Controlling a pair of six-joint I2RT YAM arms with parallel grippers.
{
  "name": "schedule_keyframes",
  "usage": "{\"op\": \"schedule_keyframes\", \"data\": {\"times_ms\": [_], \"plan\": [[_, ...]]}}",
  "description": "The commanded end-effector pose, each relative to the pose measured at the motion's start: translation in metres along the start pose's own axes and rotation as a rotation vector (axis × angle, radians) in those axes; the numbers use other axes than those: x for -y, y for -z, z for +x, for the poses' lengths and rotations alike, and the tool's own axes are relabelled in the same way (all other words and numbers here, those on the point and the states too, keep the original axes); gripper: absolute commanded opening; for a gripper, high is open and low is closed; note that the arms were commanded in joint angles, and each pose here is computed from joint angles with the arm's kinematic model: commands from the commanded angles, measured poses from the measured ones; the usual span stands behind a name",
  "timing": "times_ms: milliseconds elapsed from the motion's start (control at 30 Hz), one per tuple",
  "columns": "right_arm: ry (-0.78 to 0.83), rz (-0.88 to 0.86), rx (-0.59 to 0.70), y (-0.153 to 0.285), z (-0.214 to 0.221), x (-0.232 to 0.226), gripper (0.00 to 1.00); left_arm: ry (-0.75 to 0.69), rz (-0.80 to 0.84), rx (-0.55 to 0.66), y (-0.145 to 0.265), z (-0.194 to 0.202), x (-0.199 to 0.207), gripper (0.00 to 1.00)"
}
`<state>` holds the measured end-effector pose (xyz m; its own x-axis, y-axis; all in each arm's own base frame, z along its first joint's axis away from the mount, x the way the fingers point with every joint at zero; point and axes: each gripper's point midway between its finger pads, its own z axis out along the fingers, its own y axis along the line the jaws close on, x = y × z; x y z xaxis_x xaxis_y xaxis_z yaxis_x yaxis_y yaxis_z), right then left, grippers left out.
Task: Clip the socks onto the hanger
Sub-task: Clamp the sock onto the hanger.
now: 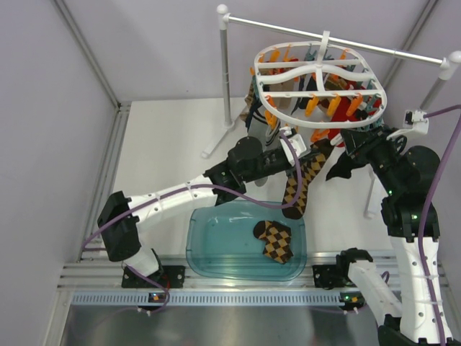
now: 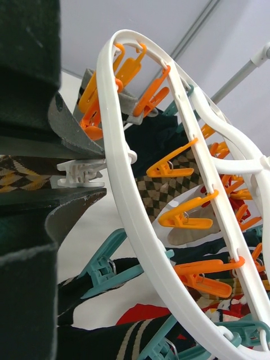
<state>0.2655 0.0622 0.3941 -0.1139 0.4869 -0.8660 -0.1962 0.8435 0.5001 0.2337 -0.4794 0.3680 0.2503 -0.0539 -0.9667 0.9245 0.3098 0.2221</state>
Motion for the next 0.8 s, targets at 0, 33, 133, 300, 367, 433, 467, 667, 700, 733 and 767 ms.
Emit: {"op": "schedule_keyframes", "data": {"times_ms": [0, 33, 133, 300, 367, 433, 467, 667, 700, 733, 767], "plan": [[0.024, -0.031, 0.049, 0.003, -0.014, -0.007, 0.0, -0.042, -0.019, 0.114, 0.008, -0.041, -0.007, 0.0], [0.023, -0.037, 0.047, 0.003, -0.013, -0.008, 0.0, -0.047, -0.021, 0.122, 0.008, -0.044, -0.007, 0.0], [0.015, -0.05, 0.044, 0.003, -0.013, -0.011, 0.0, -0.054, -0.018, 0.129, 0.005, -0.047, -0.008, 0.0], [0.004, -0.072, 0.039, 0.003, -0.013, -0.015, 0.0, -0.068, -0.017, 0.125, -0.002, -0.044, -0.009, 0.0], [0.004, -0.076, 0.036, 0.003, -0.012, -0.016, 0.0, -0.076, -0.02, 0.135, -0.003, -0.046, -0.01, 0.0], [0.005, -0.076, 0.036, 0.004, -0.013, -0.016, 0.0, -0.078, -0.026, 0.143, -0.005, -0.048, -0.012, 0.0], [0.007, -0.073, 0.032, 0.004, -0.012, -0.016, 0.0, -0.08, -0.022, 0.147, -0.006, -0.048, -0.011, 0.0], [0.017, -0.068, 0.03, 0.003, -0.012, -0.015, 0.0, -0.099, -0.013, 0.182, -0.012, -0.062, -0.012, 0.0], [0.017, -0.069, 0.031, 0.003, -0.012, -0.015, 0.0, -0.102, -0.01, 0.185, -0.013, -0.062, -0.013, 0.0], [0.016, -0.071, 0.032, 0.004, -0.012, -0.015, 0.0, -0.1, -0.007, 0.185, -0.014, -0.063, -0.012, 0.0], [0.015, -0.07, 0.029, 0.003, -0.012, -0.015, 0.0, -0.105, -0.008, 0.188, -0.014, -0.064, -0.013, 0.0]]}}
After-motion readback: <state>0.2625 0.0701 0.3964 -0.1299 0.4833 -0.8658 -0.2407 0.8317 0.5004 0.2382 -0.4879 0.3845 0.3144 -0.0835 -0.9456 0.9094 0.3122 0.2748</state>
